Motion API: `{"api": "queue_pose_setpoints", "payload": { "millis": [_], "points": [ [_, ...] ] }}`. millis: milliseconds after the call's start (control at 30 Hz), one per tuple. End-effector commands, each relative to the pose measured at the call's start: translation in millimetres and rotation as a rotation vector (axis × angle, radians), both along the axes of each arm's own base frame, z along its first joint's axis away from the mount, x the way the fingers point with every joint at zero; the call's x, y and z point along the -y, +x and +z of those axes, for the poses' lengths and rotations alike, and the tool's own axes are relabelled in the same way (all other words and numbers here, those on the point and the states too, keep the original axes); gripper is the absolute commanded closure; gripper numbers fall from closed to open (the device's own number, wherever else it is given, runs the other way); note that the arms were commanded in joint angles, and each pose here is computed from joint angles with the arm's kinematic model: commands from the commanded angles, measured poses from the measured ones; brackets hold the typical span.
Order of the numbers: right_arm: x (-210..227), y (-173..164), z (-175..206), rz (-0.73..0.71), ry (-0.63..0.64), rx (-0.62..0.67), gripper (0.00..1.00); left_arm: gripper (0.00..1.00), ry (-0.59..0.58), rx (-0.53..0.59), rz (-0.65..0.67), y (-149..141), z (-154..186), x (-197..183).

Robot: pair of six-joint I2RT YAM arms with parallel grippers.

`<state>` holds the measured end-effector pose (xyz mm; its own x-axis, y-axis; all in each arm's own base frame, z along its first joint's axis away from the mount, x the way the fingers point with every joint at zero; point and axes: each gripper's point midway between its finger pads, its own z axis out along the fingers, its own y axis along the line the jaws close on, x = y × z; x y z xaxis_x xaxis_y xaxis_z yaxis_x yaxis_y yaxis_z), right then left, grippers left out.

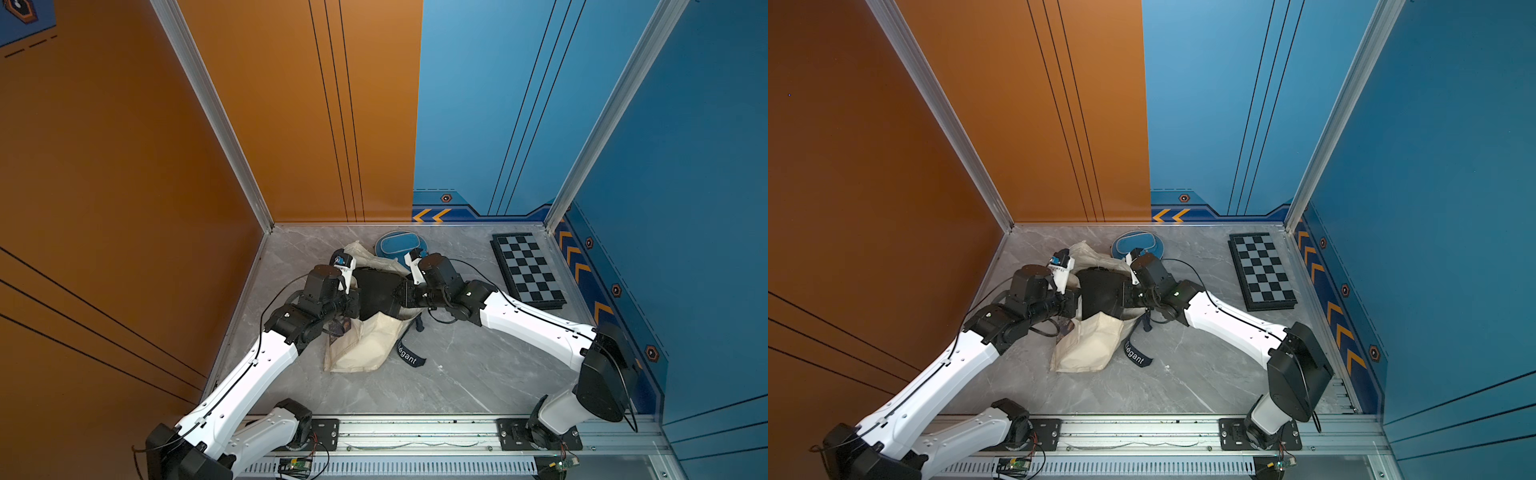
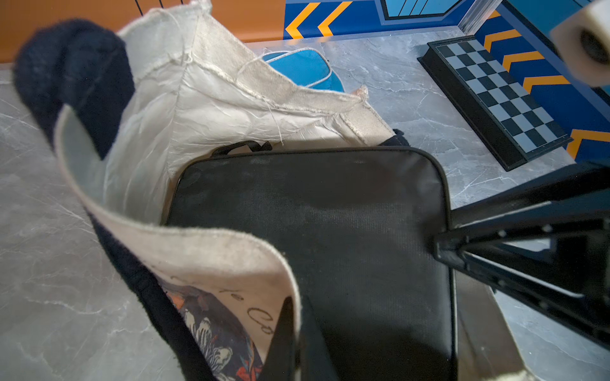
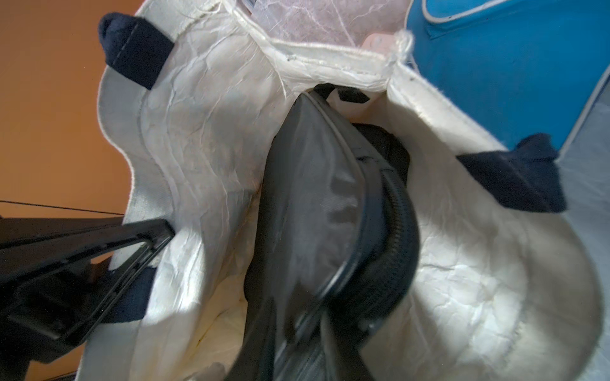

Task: Remove the ping pong set from the canvas bag
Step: Pick up the ping pong set from the canvas bag.

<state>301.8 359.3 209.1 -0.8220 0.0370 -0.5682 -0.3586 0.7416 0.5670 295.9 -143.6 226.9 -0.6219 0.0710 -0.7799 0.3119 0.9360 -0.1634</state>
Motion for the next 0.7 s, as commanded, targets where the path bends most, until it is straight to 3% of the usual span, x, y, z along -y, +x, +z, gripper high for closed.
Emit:
{"api": "queue_pose_setpoints", "payload": {
  "millis": [0, 167, 433, 600, 667],
  "points": [
    [-4.2, 0.2, -0.5, 0.005, -0.032, 0.035, 0.84, 1.00, -0.041, 0.031, -0.043, -0.9, 10.0, 12.7],
    [-3.9, 5.1, 3.8, 0.001, -0.045, 0.065, 0.95, 1.00, -0.043, 0.041, -0.046, -1.3, 13.7, 13.6],
    [-28.5, -3.6, 13.9, 0.079, -0.081, 0.141, 0.98, 0.98, -0.074, 0.067, -0.015, 5.1, 32.0, 13.3],
    [-37.1, -12.3, 12.8, 0.110, -0.138, 0.184, 0.98, 0.61, -0.120, 0.092, 0.015, 7.1, 51.2, 12.6],
    [-40.8, -15.9, 13.3, 0.122, -0.155, 0.205, 0.98, 0.52, -0.137, 0.086, 0.029, 7.5, 52.2, 12.4]
  ]
}}
